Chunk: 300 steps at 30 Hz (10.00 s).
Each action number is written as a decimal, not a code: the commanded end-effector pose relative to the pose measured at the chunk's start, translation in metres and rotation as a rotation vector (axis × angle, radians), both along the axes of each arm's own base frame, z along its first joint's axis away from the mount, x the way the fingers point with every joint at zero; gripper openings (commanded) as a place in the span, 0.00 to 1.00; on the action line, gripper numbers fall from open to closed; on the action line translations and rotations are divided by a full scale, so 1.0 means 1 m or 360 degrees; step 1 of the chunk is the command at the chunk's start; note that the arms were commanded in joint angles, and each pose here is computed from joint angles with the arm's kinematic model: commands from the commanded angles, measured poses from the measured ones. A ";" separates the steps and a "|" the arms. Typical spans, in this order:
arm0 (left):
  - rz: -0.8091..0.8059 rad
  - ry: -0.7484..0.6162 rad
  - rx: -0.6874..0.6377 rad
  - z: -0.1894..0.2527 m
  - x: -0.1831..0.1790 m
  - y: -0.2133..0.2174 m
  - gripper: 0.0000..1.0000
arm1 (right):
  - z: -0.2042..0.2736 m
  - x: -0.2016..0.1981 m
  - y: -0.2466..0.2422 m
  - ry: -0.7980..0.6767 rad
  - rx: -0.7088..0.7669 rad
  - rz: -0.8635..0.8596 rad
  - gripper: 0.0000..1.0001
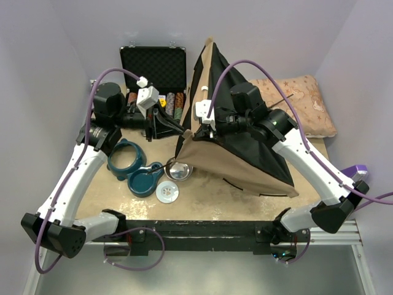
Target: Set up the pet tent
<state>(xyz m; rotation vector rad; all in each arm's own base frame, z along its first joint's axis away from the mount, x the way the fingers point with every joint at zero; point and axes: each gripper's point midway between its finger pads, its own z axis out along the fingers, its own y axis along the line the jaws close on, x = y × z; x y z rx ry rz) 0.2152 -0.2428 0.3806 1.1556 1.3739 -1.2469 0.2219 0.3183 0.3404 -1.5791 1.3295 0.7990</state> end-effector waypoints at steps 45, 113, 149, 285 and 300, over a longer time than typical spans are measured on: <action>0.0455 0.0008 -0.0057 0.027 0.037 0.084 0.55 | 0.061 0.034 -0.025 0.0006 0.0302 -0.0065 0.00; 0.0164 0.0199 0.0004 -0.019 0.003 0.001 0.00 | 0.094 0.023 -0.009 0.0075 0.0423 0.0091 0.00; 0.0091 0.0338 0.0110 -0.042 0.005 -0.018 0.00 | 0.043 -0.006 -0.003 -0.0004 0.0123 0.0261 0.00; 0.1145 -0.0642 0.0172 0.073 0.186 0.172 0.75 | -0.034 0.118 -0.133 0.0258 0.0021 -0.0527 0.86; 0.0509 -0.0136 0.0362 -0.096 0.126 0.006 0.56 | 0.060 0.090 -0.140 -0.0083 0.0122 -0.0699 0.88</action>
